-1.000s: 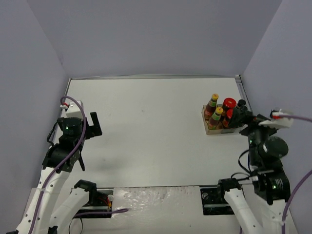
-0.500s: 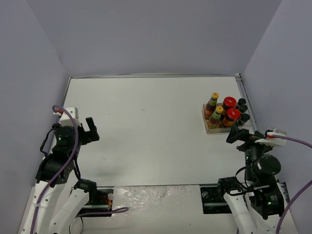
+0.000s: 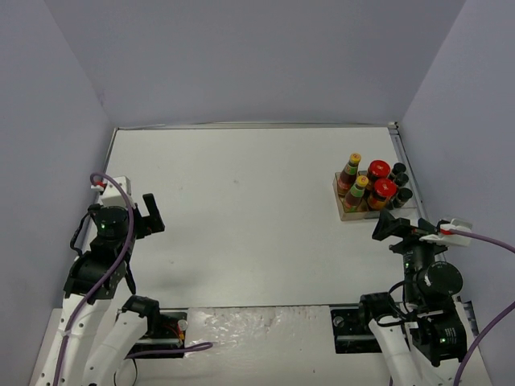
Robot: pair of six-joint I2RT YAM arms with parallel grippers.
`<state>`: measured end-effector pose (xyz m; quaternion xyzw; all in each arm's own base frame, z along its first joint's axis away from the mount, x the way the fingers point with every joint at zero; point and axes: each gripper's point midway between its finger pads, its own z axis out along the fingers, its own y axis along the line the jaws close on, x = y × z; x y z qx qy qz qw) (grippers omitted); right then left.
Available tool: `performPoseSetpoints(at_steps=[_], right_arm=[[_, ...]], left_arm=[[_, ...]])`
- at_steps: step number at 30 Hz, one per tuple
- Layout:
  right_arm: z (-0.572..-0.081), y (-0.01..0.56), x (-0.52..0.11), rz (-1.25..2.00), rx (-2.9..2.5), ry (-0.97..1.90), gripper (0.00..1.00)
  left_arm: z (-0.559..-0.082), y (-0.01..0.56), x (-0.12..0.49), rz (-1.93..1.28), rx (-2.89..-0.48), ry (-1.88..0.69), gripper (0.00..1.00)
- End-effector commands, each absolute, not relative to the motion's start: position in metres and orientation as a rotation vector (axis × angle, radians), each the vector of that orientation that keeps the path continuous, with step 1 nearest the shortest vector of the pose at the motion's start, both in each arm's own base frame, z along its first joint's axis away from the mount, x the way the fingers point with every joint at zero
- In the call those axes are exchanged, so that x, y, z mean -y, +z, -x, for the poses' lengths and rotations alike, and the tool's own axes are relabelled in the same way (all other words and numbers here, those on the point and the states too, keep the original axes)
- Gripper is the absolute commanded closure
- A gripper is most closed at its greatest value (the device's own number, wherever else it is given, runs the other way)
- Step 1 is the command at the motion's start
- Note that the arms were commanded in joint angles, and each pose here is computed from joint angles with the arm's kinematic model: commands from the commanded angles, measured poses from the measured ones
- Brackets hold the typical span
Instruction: Organize the condiment bottles
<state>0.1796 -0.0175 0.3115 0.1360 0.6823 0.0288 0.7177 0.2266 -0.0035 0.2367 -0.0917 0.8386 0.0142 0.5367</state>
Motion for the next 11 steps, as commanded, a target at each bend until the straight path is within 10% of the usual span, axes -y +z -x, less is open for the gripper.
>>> performPoseSetpoints(at_steps=[1, 11], right_arm=[[-0.1827, 0.3333, 0.0138, -0.287, -1.431, 0.096, 0.00], [-0.1827, 0.3342, 0.0110, -0.269, -1.430, 0.105, 0.00]], left_arm=[[-0.2376, 0.2545, 0.0031, 0.248, -1.928, 0.015, 0.03], [-0.2389, 0.2529, 0.0036, 0.245, -1.936, 0.013, 0.03]])
